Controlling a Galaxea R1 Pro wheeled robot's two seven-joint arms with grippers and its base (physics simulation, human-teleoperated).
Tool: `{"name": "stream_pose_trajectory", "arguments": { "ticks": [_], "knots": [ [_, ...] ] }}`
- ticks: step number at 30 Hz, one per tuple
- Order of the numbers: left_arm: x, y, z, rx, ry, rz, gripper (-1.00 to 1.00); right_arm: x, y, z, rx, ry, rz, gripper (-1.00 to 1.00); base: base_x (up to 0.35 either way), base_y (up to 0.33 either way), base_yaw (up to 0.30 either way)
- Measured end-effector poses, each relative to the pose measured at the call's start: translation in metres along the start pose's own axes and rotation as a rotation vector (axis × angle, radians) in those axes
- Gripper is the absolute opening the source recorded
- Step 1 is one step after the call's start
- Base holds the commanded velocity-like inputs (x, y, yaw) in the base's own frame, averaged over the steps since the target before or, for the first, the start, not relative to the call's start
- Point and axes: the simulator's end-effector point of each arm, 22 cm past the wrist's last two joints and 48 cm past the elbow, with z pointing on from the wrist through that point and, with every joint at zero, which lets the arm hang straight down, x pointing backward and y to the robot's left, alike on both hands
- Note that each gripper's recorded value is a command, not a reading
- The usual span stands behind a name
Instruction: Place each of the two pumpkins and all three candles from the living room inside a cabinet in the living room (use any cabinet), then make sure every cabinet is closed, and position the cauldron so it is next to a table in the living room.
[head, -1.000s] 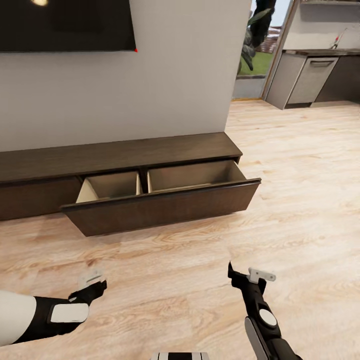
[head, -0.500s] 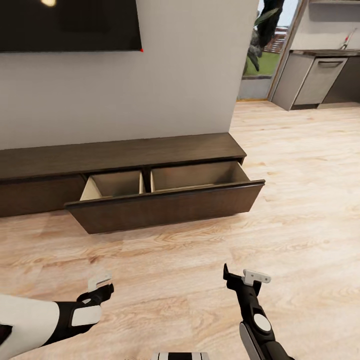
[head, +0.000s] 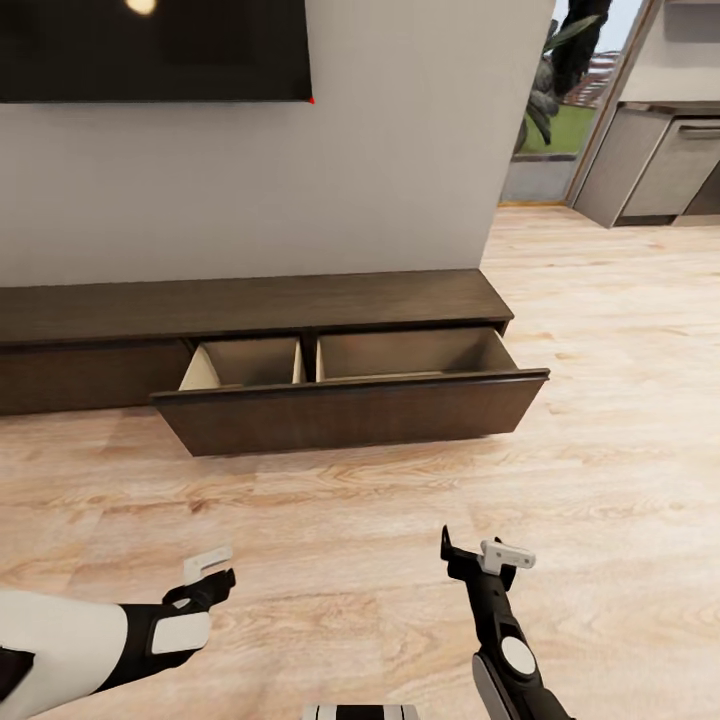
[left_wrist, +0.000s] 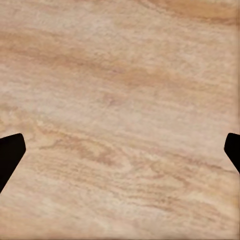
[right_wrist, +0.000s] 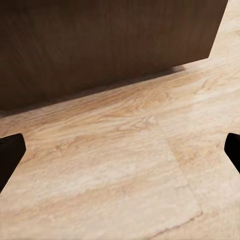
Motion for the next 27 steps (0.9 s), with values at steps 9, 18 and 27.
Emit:
{"name": "stream_pose_trajectory", "arguments": {
  "ticks": [9, 18, 27],
  "knots": [
    [-0.009, -0.005, 0.002, 0.000, -0.031, -0.012, 1.00, 0.036, 0.003, -0.003, -0.004, 0.176, -0.037, 1.00, 0.000, 0.000, 0.001],
    [-0.025, -0.009, -0.004, 0.012, -0.125, -0.066, 1.00, -0.005, 0.017, -0.016, -0.050, 0.335, -0.080, 1.00, 0.000, 0.000, 0.000],
    [-0.030, -0.011, -0.007, 0.018, -0.136, -0.071, 1.00, -0.021, 0.017, -0.016, -0.054, 0.305, -0.074, 1.00, 0.000, 0.000, 0.000]
  ]
}}
